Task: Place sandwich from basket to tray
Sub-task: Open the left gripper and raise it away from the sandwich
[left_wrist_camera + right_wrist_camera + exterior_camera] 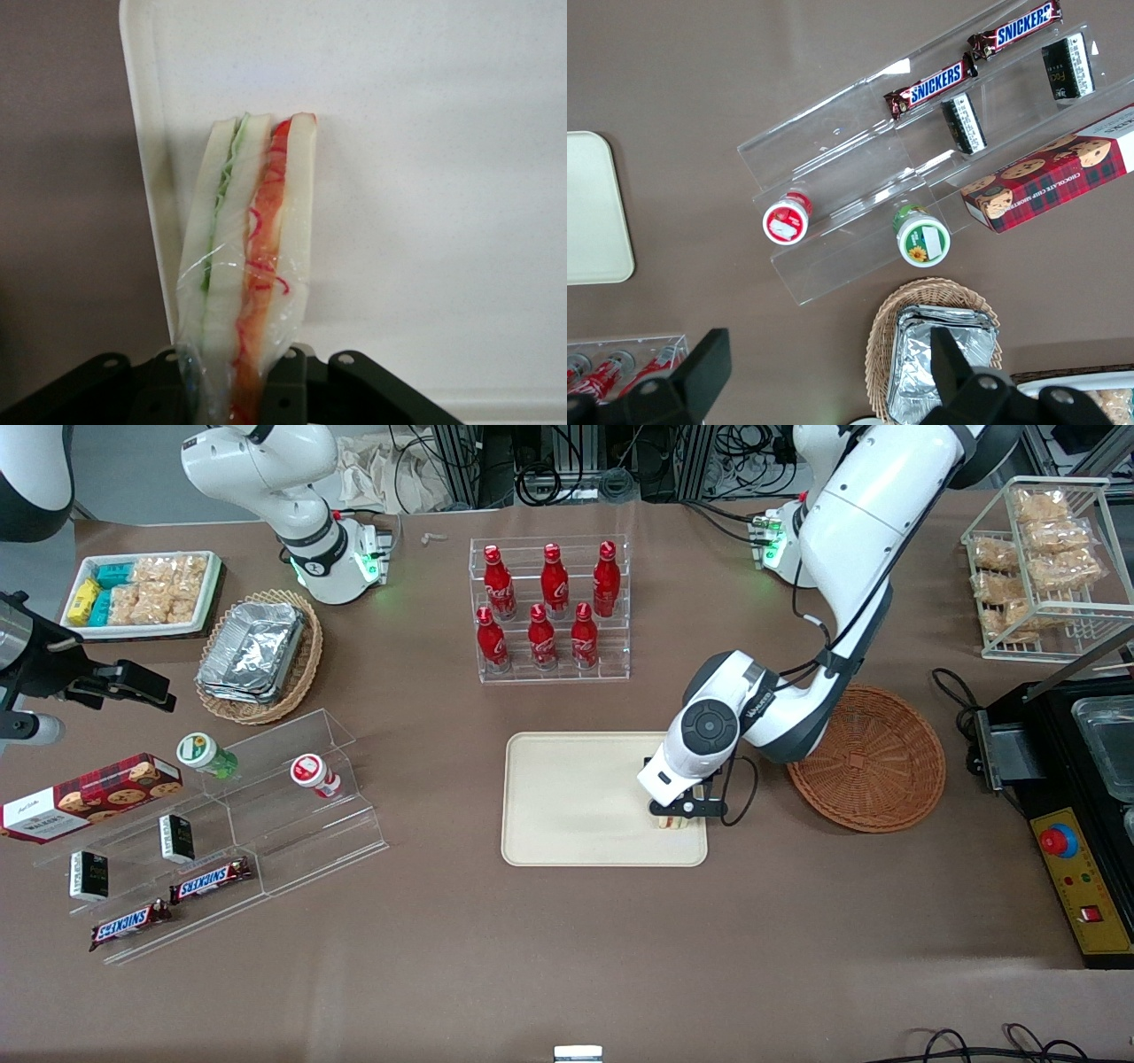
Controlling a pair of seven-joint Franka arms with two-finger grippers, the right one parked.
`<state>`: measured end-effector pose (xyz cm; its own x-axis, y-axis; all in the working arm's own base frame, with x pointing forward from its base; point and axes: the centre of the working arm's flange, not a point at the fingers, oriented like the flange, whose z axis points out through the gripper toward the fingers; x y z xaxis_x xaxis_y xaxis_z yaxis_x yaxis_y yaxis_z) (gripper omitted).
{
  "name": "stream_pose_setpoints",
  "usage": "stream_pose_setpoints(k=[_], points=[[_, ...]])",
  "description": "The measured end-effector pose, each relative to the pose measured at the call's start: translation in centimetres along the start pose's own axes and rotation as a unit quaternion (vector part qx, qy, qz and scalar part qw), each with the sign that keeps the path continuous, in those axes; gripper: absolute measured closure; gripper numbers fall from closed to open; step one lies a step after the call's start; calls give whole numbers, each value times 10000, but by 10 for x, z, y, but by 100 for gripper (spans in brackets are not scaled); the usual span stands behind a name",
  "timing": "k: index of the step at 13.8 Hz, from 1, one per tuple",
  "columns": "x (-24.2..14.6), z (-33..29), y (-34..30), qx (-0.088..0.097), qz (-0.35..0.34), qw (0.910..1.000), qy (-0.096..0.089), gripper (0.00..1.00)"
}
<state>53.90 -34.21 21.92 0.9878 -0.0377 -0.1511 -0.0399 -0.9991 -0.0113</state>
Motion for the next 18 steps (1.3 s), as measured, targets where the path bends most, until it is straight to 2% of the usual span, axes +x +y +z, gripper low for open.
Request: stream_pose_setpoints(k=[6, 8, 11, 13, 14, 16, 18], points=[[3, -7, -1, 104, 57, 9998, 129, 15], [5, -35, -3, 200, 7, 9997, 150, 0], [-1, -121, -10, 332, -106, 9987, 374, 0], [-9, -177, -20, 212, -243, 9974, 642, 0], [-14, -202, -28, 102, -271, 9970, 717, 0], [-26, -243, -56, -66, -144, 9980, 613, 0], [-29, -273, -103, -132, -14, 9986, 512, 0]])
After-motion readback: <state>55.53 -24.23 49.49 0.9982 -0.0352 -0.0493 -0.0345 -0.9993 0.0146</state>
